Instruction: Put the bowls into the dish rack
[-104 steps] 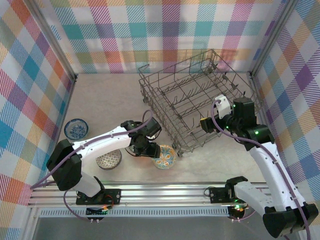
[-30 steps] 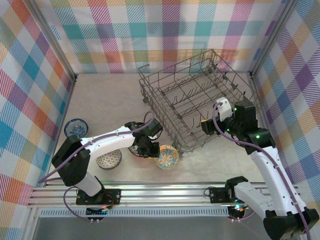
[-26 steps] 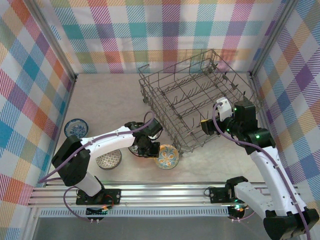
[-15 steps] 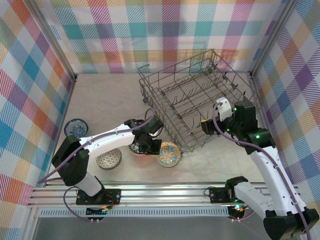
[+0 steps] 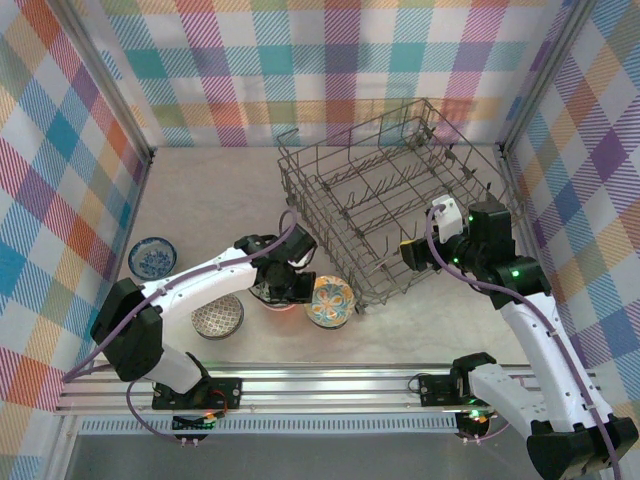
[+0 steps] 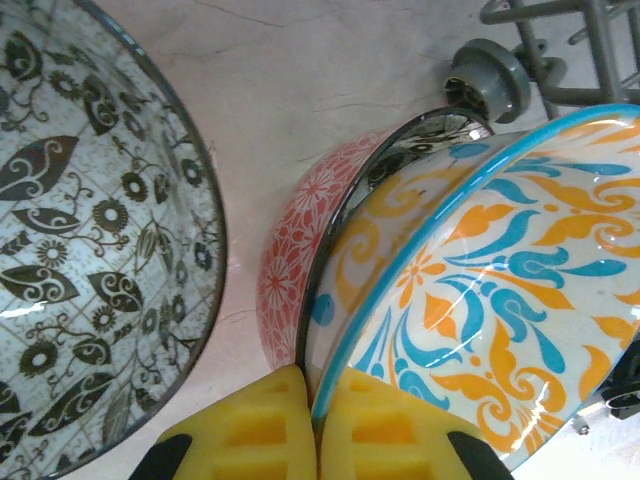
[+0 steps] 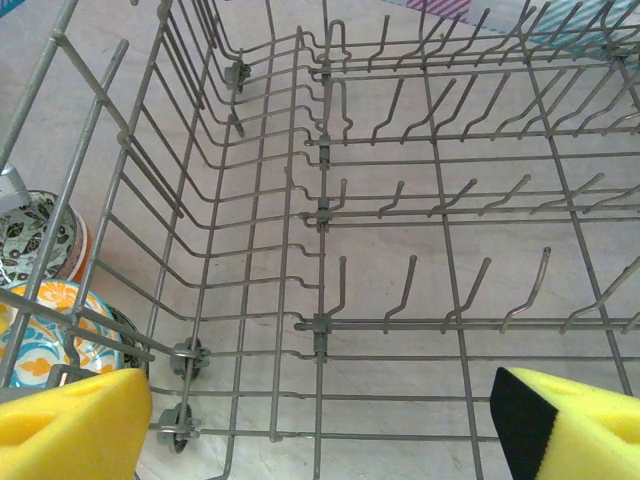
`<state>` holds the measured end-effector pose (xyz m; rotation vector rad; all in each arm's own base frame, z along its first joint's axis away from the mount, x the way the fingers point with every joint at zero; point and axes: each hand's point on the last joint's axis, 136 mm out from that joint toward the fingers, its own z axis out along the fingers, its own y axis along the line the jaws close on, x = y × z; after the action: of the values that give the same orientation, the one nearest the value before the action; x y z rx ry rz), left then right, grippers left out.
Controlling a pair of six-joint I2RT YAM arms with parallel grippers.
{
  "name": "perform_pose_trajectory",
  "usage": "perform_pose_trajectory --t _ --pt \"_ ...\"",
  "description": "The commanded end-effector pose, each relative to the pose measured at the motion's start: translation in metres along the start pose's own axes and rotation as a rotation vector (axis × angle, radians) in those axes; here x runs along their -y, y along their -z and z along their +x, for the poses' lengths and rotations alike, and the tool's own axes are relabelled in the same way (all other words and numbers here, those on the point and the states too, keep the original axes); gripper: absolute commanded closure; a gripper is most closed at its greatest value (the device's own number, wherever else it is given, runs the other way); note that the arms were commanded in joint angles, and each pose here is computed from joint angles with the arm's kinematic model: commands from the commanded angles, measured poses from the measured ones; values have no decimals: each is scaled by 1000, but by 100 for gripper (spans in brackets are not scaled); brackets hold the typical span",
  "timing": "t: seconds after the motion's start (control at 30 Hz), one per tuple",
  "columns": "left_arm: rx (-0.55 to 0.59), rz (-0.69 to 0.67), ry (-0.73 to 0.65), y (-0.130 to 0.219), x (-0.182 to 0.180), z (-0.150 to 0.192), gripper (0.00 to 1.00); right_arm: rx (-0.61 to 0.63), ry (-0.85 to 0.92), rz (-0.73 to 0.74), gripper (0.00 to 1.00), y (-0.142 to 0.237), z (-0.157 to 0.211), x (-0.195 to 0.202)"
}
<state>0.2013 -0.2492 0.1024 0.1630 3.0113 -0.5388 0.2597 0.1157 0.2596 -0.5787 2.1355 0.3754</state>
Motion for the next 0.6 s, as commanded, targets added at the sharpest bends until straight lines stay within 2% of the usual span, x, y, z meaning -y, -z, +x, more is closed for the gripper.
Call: perform_pose_trajectory --t 0.0,0.43,0.57 --pt "6 13 -9 -2 -5 0 100 19 -17 -27 12 3 -5 -5" --pt "-30 28 15 -11 -6 7 100 -13 -42 -42 12 0 9 -8" --pt "-51 17 18 -13 -7 8 95 -18 -49 -52 12 -2 12 -9"
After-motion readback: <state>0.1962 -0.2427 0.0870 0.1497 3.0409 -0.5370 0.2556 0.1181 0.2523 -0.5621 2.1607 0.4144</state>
